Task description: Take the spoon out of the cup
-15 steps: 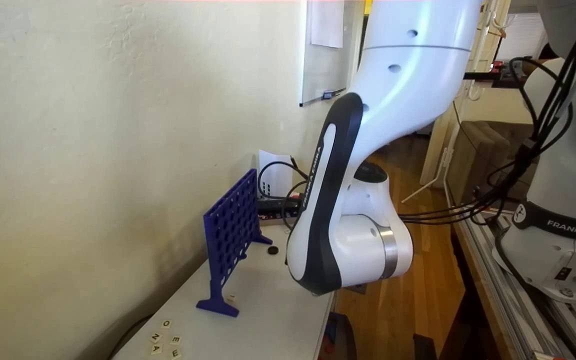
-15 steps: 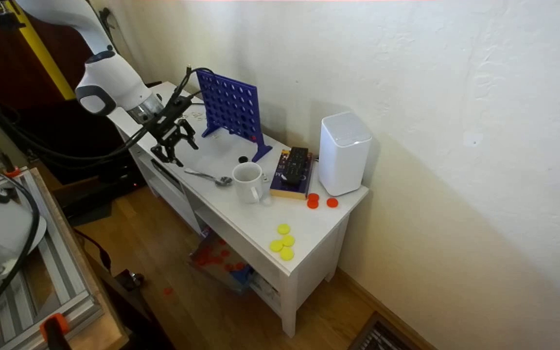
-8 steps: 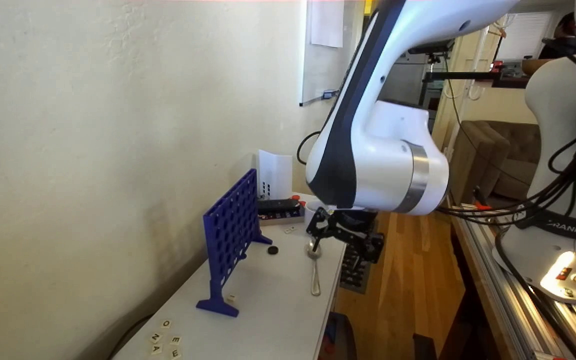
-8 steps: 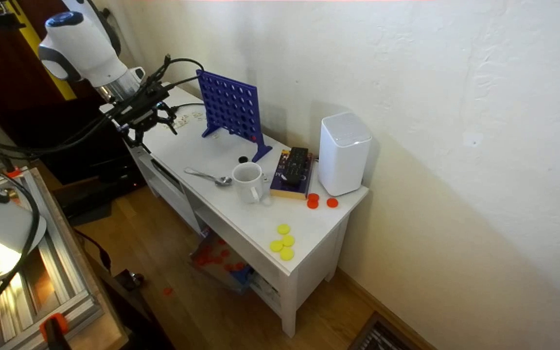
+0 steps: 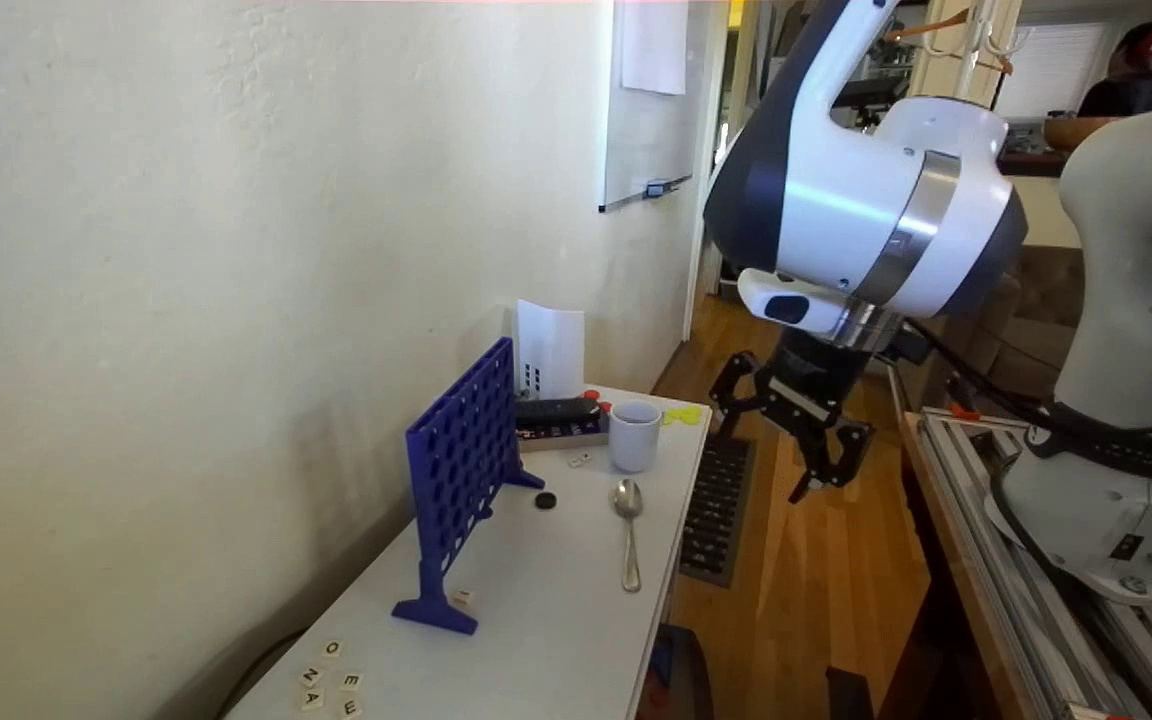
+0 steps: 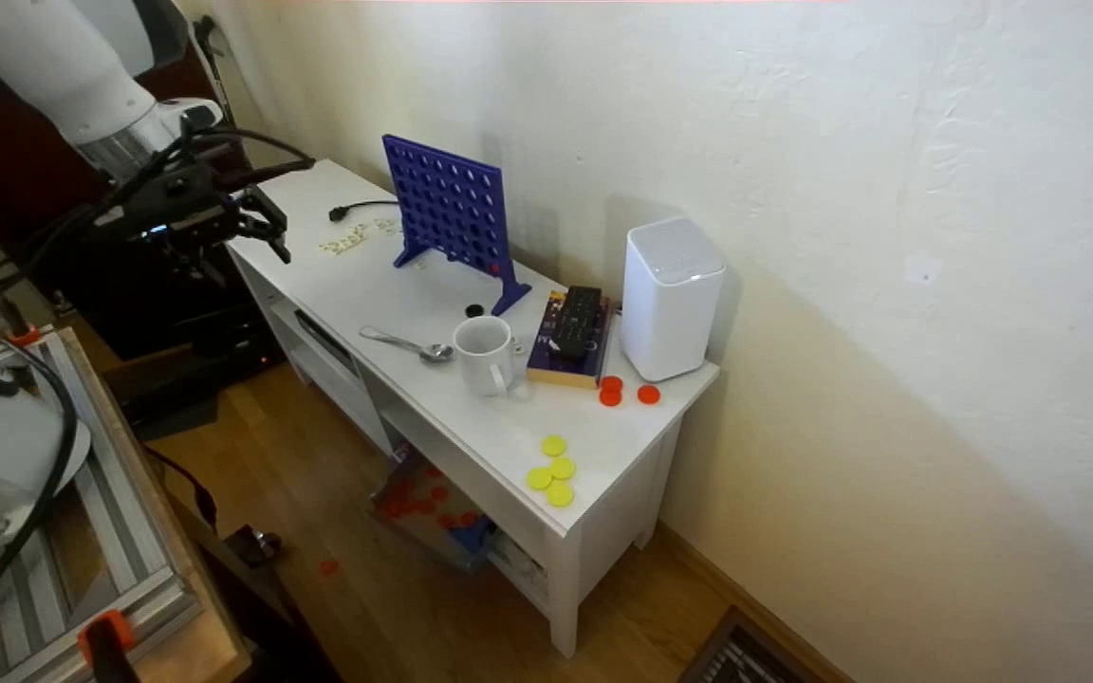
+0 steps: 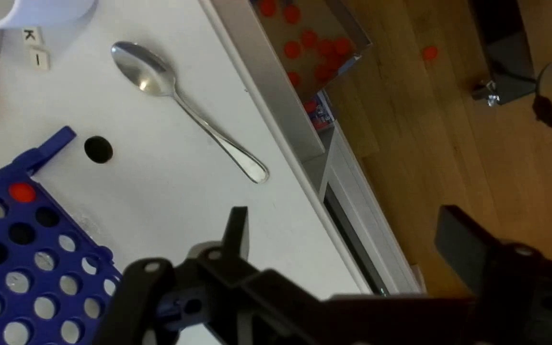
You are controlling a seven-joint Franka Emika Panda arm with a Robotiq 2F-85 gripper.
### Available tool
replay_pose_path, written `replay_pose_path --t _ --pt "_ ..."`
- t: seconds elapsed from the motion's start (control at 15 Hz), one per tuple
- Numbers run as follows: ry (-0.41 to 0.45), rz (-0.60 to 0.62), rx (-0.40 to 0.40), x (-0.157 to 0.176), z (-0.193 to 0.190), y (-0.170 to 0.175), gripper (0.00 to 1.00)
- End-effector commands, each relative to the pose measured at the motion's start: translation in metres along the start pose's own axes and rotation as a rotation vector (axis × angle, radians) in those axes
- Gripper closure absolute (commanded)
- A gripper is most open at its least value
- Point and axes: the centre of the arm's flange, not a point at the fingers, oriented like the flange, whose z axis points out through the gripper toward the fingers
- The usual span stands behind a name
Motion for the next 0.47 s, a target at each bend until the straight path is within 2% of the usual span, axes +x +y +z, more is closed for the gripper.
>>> replay_pose_path --t 0.0,0.13,0.2,0.4 --pt "0.042 0.209 0.012 -0.010 -0.079 -0.010 0.00" --pt "0.058 0.345 0.023 -0.010 -0.087 -0.021 0.00" --pt "0.035 0.268 0.022 0.006 -0.018 -0.025 0.00" --pt "0.040 0.277 0.020 0.007 -0.019 -0.025 0.00"
